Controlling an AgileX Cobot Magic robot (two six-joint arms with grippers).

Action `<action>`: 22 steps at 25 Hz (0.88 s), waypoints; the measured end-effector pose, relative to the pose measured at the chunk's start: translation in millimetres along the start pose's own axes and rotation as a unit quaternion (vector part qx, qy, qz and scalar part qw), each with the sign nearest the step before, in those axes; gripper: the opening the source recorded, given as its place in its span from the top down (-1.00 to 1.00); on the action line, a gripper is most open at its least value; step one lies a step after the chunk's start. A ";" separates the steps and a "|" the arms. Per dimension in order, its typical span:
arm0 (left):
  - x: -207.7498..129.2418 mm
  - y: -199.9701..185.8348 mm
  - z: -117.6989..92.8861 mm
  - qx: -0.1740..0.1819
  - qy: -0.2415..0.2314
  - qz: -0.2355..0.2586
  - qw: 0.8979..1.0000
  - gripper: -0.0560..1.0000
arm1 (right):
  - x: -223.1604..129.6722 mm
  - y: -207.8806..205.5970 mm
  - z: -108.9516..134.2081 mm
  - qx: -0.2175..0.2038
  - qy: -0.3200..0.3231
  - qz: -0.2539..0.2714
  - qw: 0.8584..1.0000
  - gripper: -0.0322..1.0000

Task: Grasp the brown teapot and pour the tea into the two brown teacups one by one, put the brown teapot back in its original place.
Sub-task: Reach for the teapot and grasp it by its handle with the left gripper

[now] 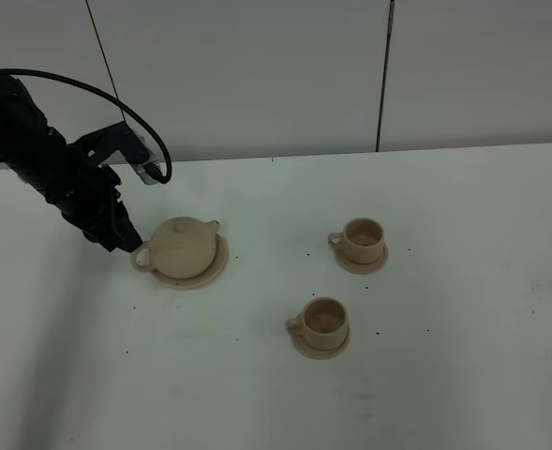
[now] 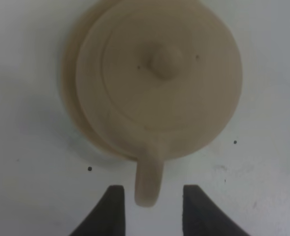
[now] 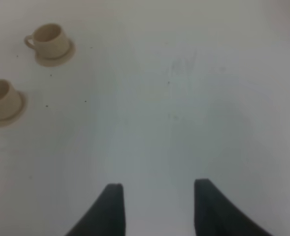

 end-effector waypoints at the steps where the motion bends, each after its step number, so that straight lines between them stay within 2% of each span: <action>1: 0.3 0.5 -0.3 -0.001 0.000 0.000 1.000 0.22 | 0.0 0.0 0.0 0.000 0.000 0.000 1.000 0.31; 22: 0.0 1.6 2.1 0.011 0.004 0.007 1.000 0.23 | 0.0 0.0 0.0 0.000 0.000 0.000 1.000 0.31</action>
Point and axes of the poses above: a point on each arm's last joint axis where the gripper is mounted, y pointing out along that axis toward the gripper, z along the wrist's bending axis when the last joint is at zero, x = y × z, the point moved 6 cm from there along y, pointing out along that axis toward the gripper, and after that the axes turned 3 degrees about -y, right-handed, at the moved point
